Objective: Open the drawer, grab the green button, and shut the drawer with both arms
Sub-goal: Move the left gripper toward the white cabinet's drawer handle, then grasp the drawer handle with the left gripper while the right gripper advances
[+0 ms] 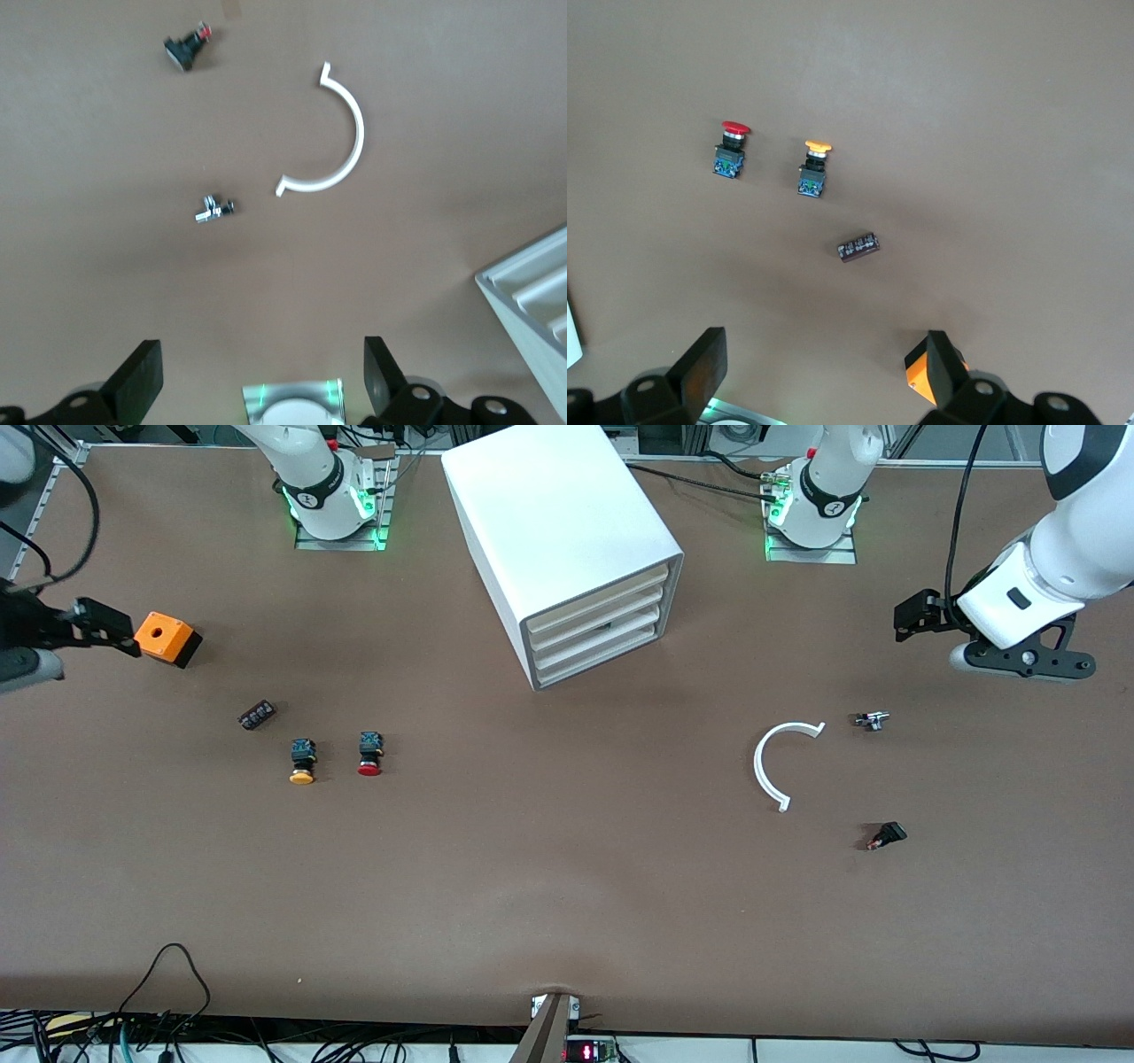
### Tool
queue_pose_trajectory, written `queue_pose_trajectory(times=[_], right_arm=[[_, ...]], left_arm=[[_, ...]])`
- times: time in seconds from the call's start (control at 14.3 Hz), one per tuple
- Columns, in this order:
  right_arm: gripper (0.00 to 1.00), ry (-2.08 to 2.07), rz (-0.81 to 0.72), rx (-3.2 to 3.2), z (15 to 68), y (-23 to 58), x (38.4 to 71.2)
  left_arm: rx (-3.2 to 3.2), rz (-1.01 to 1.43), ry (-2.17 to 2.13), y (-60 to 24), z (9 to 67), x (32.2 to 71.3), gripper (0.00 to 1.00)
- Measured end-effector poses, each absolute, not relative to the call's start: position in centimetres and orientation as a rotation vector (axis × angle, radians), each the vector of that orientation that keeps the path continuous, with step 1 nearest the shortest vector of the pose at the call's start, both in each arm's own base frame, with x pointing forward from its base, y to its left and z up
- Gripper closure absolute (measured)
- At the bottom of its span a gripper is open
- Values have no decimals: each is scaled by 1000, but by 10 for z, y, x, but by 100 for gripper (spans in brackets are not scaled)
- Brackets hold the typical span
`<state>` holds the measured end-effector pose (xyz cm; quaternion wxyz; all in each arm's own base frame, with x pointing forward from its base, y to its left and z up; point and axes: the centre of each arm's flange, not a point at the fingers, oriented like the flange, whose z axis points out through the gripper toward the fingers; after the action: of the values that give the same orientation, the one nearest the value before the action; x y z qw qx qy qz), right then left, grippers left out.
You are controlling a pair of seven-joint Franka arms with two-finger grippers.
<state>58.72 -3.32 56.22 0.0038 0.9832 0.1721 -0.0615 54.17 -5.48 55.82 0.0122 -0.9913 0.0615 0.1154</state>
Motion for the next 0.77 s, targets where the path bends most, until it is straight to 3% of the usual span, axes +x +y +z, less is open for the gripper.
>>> queue_pose_trajectory(times=[0.42, 0.77], right_arm=[[0, 563, -246, 3076, 542, -25, 595], [0, 612, -264, 3057, 541, -6, 594]], left_arm=[[-3259, 596, 475, -81, 530, 565, 0], [-3480, 933, 804, -113, 457, 578, 0]])
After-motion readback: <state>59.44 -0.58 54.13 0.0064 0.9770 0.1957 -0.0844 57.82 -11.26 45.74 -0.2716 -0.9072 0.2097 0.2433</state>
